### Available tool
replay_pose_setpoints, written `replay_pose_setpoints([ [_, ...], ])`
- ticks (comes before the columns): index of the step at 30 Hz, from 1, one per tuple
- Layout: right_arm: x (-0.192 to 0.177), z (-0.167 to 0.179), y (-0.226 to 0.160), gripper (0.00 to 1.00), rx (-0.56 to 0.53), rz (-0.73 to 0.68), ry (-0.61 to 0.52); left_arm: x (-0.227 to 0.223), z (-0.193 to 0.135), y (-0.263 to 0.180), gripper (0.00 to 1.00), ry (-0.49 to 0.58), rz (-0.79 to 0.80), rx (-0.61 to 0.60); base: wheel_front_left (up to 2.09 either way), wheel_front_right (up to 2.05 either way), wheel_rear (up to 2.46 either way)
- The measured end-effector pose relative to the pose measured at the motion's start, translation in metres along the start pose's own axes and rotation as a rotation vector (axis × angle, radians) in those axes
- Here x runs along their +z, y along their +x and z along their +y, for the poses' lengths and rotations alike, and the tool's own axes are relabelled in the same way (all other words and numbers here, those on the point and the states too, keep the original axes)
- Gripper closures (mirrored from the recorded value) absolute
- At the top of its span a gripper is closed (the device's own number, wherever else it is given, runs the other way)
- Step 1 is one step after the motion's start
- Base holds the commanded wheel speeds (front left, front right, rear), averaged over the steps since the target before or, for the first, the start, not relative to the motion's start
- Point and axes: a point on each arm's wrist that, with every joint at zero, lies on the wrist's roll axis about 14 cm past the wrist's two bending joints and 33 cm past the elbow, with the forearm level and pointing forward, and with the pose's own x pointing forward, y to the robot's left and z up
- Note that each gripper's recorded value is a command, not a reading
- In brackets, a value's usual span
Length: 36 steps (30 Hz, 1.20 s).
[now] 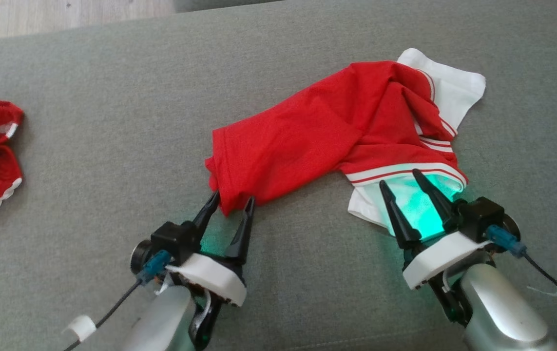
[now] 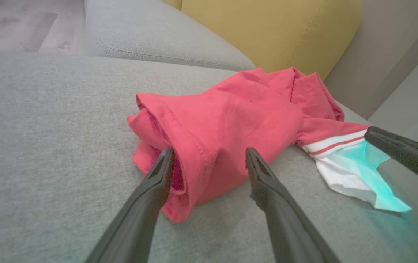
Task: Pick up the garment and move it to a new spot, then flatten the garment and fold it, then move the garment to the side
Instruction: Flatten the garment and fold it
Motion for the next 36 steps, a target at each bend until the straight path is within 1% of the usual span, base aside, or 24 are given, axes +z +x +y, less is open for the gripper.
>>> replay_pose_setpoints([
  [5, -0.003, 0.001, -0.003, 0.00, -0.006, 0.010, 0.005, -0.010, 0.018, 0.001, 0.00, 0.034, 0.047, 0.046, 0.00, 0.00, 0.00],
  [7, -0.006, 0.002, -0.006, 0.00, -0.011, 0.016, 0.025, -0.017, 0.017, 0.003, 0.00, 0.041, 0.076, 0.039, 0.00, 0.00, 0.00],
  [9, -0.008, 0.003, -0.007, 0.00, -0.011, 0.020, 0.029, -0.020, 0.015, 0.004, 0.00, 0.024, 0.087, 0.035, 0.00, 0.00, 0.00],
  [10, -0.007, 0.003, -0.007, 0.00, -0.013, 0.018, 0.033, -0.019, 0.012, 0.005, 0.77, 0.019, 0.084, 0.028, 0.00, 0.00, 0.00],
  [11, -0.007, 0.003, -0.007, 0.00, -0.013, 0.018, 0.033, -0.019, 0.012, 0.005, 0.77, 0.019, 0.084, 0.028, 0.00, 0.00, 0.00],
  [12, -0.006, 0.003, -0.007, 0.00, -0.015, 0.015, 0.038, -0.015, 0.009, 0.006, 1.00, 0.014, 0.071, 0.021, 0.00, 0.00, 0.00],
  [14, -0.004, 0.003, -0.007, 0.00, -0.017, 0.007, 0.046, 0.007, 0.003, 0.010, 1.00, 0.015, 0.001, 0.001, 0.00, 0.00, 0.00],
  [18, 0.002, 0.006, -0.004, 0.00, -0.012, -0.012, 0.057, 0.081, -0.011, 0.009, 1.00, 0.081, -0.227, -0.036, 0.00, 0.00, 0.00],
  [20, 0.003, 0.012, -0.003, 0.00, -0.002, -0.014, 0.069, 0.098, -0.022, -0.001, 1.00, 0.107, -0.288, -0.057, 0.00, 0.00, 0.00],
  [23, -0.002, 0.025, -0.004, 0.00, 0.017, -0.003, 0.098, 0.094, -0.025, -0.024, 1.00, 0.098, -0.302, -0.039, 0.00, 0.00, 0.00],
  [26, -0.012, 0.039, -0.005, 0.00, 0.045, 0.023, 0.113, 0.086, -0.017, -0.044, 1.00, 0.085, -0.300, 0.011, 0.00, 0.00, 0.00],
  [28, -0.013, 0.047, -0.002, 0.00, 0.068, 0.029, 0.110, 0.090, -0.010, -0.054, 1.00, 0.087, -0.316, 0.044, 0.00, 0.00, 0.00],
  [31, -0.012, 0.057, 0.004, 0.00, 0.099, 0.031, 0.108, 0.092, 0.010, -0.063, 1.00, 0.084, -0.323, 0.109, 0.00, 0.00, 0.00],
  [36, -0.017, 0.060, 0.010, 0.00, 0.107, 0.047, 0.117, 0.073, 0.047, -0.058, 1.00, 0.053, -0.256, 0.203, 0.00, 0.00, 0.00],
])
